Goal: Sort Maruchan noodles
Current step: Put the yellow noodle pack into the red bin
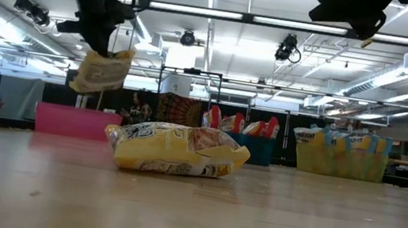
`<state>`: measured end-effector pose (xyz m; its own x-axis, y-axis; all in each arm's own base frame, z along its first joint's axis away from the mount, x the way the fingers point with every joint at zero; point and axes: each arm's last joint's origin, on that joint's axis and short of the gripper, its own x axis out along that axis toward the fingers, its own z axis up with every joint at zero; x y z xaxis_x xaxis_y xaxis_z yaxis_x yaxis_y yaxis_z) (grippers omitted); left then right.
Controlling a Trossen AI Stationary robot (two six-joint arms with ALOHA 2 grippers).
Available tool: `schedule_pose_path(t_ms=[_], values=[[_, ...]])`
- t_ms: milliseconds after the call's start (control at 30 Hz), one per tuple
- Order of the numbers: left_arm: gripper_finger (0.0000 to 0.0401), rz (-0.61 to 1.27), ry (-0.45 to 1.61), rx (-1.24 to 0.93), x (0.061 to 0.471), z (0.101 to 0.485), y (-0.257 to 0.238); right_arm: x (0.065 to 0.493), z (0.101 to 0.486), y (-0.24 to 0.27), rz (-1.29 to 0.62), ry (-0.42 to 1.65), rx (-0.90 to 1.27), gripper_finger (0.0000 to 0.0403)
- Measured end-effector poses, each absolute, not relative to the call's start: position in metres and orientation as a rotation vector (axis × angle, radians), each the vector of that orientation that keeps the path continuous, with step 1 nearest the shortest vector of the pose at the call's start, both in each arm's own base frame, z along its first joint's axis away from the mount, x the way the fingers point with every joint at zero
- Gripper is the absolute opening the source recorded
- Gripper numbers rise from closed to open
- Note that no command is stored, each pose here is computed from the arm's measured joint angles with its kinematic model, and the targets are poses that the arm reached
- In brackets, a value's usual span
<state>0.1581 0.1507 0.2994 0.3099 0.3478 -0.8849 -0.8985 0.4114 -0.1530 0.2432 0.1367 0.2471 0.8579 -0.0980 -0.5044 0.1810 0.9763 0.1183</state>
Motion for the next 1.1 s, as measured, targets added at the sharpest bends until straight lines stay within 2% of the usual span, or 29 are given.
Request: schedule_pose_path(t_ms=[333, 600, 867, 1100], values=[[0.0001, 0.975, 0.574, -1.097, 0.118, 0.264, 0.198, 0.24, 0.25, 0.145, -0.117, 0.494, 0.179, 0.0141], [0.0002, 1.08, 0.243, -1.183, 0.106, 0.252, 0.22, 0.238, 0.25, 0.149, -0.109, 0.496, 0.217, 0.0141], [0.0002, 1.134, 0.253, -1.35, 0.103, 0.227, 0.211, 0.236, 0.25, 0.152, -0.101, 0.495, 0.215, 0.0141], [0.0003, 1.068, 0.211, -1.403, 0.104, 0.218, 0.21, 0.236, 0.25, 0.152, -0.101, 0.495, 0.215, 0.0141]])
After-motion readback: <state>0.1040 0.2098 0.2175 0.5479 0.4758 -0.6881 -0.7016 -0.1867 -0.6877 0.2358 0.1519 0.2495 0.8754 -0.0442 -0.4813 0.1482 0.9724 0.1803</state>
